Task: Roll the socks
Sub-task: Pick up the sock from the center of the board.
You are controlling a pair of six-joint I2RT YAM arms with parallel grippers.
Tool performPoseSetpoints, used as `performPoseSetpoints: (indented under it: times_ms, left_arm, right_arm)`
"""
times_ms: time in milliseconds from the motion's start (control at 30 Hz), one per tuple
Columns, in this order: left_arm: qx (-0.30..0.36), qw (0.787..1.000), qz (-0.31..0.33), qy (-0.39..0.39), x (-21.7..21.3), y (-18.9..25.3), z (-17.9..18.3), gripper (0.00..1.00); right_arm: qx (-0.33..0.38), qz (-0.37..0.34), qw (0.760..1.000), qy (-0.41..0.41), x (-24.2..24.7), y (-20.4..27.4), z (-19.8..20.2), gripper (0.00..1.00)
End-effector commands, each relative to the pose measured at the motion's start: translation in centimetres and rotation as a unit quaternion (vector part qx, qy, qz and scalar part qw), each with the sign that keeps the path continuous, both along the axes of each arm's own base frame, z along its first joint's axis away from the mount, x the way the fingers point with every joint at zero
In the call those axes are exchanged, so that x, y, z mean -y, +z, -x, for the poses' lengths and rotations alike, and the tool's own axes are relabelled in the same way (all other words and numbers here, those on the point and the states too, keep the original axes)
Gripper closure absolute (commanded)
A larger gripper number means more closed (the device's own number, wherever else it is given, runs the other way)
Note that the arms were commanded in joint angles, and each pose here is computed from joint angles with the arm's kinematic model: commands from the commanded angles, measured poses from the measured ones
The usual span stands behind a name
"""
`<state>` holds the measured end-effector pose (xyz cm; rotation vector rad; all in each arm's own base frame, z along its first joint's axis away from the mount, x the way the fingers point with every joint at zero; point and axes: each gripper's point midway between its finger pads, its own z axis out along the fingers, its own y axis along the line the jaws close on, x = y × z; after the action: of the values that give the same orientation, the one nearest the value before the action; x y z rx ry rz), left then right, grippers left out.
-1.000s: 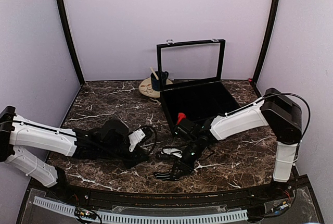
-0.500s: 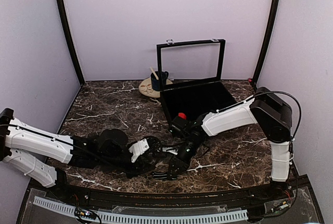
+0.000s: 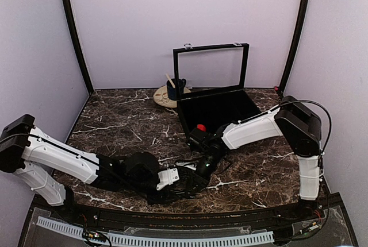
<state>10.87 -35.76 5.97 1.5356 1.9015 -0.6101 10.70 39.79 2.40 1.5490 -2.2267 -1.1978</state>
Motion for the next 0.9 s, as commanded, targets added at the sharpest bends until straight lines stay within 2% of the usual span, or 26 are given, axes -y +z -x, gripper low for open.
performPoseSetpoints:
  times_ms: [0, 633, 767, 867]
  left_arm:
    - [0.011, 0.999, -0.009, -0.035, 1.3, 0.0, 0.4, 0.63]
    - [0.046, 0.994, -0.095, -0.038, 2.5, -4.1, -1.2, 0.66]
    - [0.046, 0.992, -0.114, -0.040, 2.5, -4.7, -1.4, 0.72]
    - [0.036, 0.989, -0.133, -0.048, 2.4, -5.3, -1.1, 0.81]
  right_arm:
    - [0.003, 0.045, 0.999, -0.001, 1.5, -2.3, 0.0, 1.00]
    - [-0.014, 0.043, 0.999, 0.010, 1.8, -2.3, 0.5, 1.00]
    - [-0.017, 0.044, 0.999, 0.011, 2.0, -2.4, 0.5, 1.00]
    - [-0.019, 0.044, 0.999, 0.010, 2.1, -2.4, 0.4, 1.00]
